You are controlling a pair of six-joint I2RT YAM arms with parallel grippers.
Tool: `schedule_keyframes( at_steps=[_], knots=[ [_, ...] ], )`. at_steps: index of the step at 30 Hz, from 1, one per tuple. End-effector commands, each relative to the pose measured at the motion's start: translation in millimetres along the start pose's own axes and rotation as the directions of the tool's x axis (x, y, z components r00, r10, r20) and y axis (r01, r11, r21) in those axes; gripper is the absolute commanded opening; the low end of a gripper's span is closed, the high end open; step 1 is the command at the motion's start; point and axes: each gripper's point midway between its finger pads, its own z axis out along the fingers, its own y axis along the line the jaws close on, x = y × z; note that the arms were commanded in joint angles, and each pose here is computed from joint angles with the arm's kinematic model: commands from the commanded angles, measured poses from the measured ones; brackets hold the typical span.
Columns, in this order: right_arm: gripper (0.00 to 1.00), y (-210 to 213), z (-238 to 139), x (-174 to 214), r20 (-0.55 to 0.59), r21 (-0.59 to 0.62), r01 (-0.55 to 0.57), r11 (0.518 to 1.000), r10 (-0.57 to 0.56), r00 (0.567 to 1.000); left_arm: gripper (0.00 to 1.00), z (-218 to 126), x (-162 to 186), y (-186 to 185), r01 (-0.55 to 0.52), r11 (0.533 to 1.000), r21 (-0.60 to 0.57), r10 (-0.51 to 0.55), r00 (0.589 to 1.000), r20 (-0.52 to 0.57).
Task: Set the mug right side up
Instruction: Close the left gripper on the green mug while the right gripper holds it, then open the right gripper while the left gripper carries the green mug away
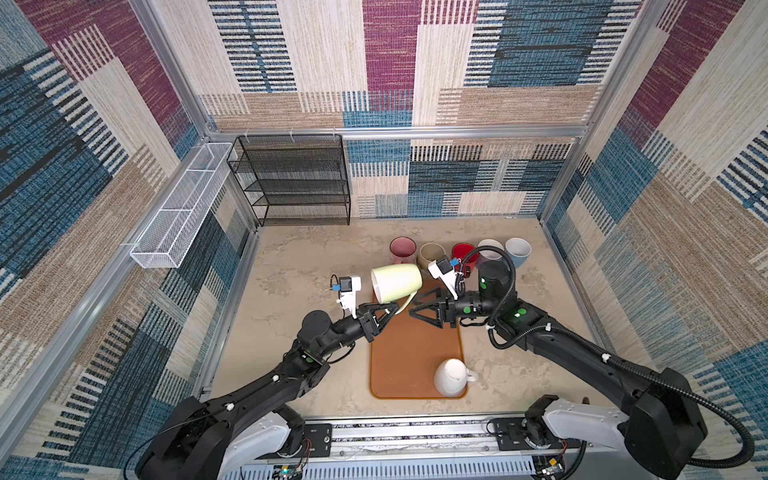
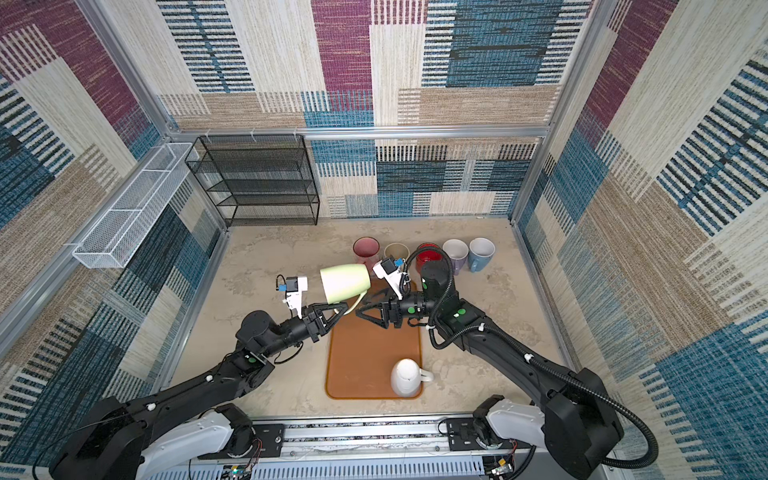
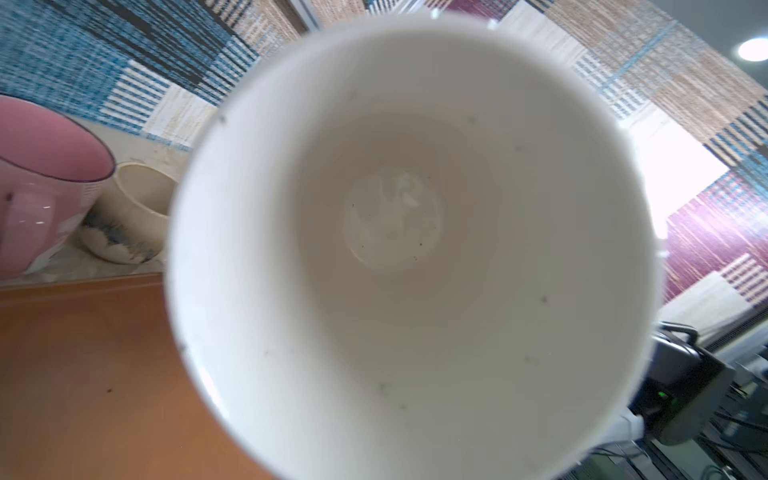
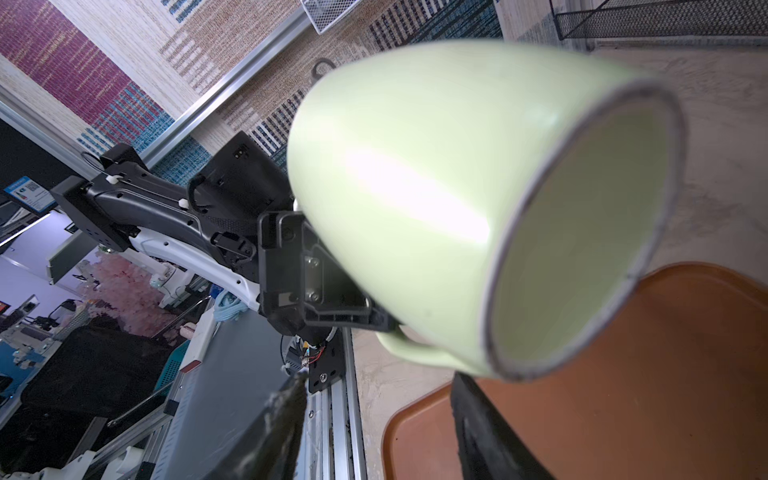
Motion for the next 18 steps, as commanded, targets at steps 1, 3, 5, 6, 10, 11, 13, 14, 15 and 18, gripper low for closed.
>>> schedule_keyframes(
  at_steps=[1, 3, 5, 6, 10, 11, 13, 14, 15, 18],
  knots=[
    [0.63, -10.8, -5.0, 3.4, 0.006, 0.066, 0.015, 0.998, -0.016, 1.000, 0.00, -3.1, -6.8, 10.7, -0.051, 0.995, -0.081, 0.051, 0.999, -0.001],
    [0.65, -16.8, -7.5, 7.0, 0.004, 0.102, 0.008, 0.995, -0.009, 1.000, 0.00, -6.5, -7.5, 18.2, -0.052, 0.990, -0.132, 0.050, 0.999, -0.017],
    [0.66, -22.2, -9.6, 10.5, 0.001, 0.132, 0.000, 0.991, 0.000, 1.000, 0.00, -10.0, -7.4, 25.7, -0.050, 0.981, -0.187, 0.043, 0.998, -0.040],
    [0.67, -25.3, -10.3, 13.1, -0.003, 0.149, -0.005, 0.989, 0.005, 1.000, 0.00, -11.6, -8.0, 28.7, -0.052, 0.976, -0.212, 0.042, 0.998, -0.050],
    [0.68, -40.5, -14.1, 18.8, -0.005, 0.234, -0.023, 0.972, 0.025, 1.000, 0.00, -16.6, -12.0, 37.2, -0.073, 0.953, -0.292, 0.049, 0.995, -0.088],
    [0.68, -43.9, -14.9, 20.6, -0.007, 0.252, -0.028, 0.967, 0.030, 1.000, 0.00, -17.6, -13.6, 39.2, -0.079, 0.947, -0.310, 0.051, 0.994, -0.096],
    [0.69, -54.0, -17.7, 24.2, -0.006, 0.307, -0.042, 0.951, 0.046, 0.999, 0.00, -19.4, -17.2, 42.5, -0.096, 0.933, -0.347, 0.058, 0.991, -0.120],
    [0.69, -58.9, -19.2, 25.8, -0.007, 0.331, -0.047, 0.943, 0.053, 0.999, 0.00, -19.8, -19.6, 42.8, -0.108, 0.927, -0.359, 0.064, 0.989, -0.131],
    [0.69, -63.4, -20.7, 27.9, -0.008, 0.354, -0.052, 0.934, 0.058, 0.998, 0.00, -20.5, -20.0, 45.1, -0.121, 0.918, -0.378, 0.066, 0.986, -0.153],
    [0.70, -71.7, -24.7, 31.6, -0.007, 0.403, -0.051, 0.914, 0.059, 0.998, 0.00, -23.6, -26.4, 51.4, -0.169, 0.878, -0.447, 0.080, 0.974, -0.211]
  ],
)
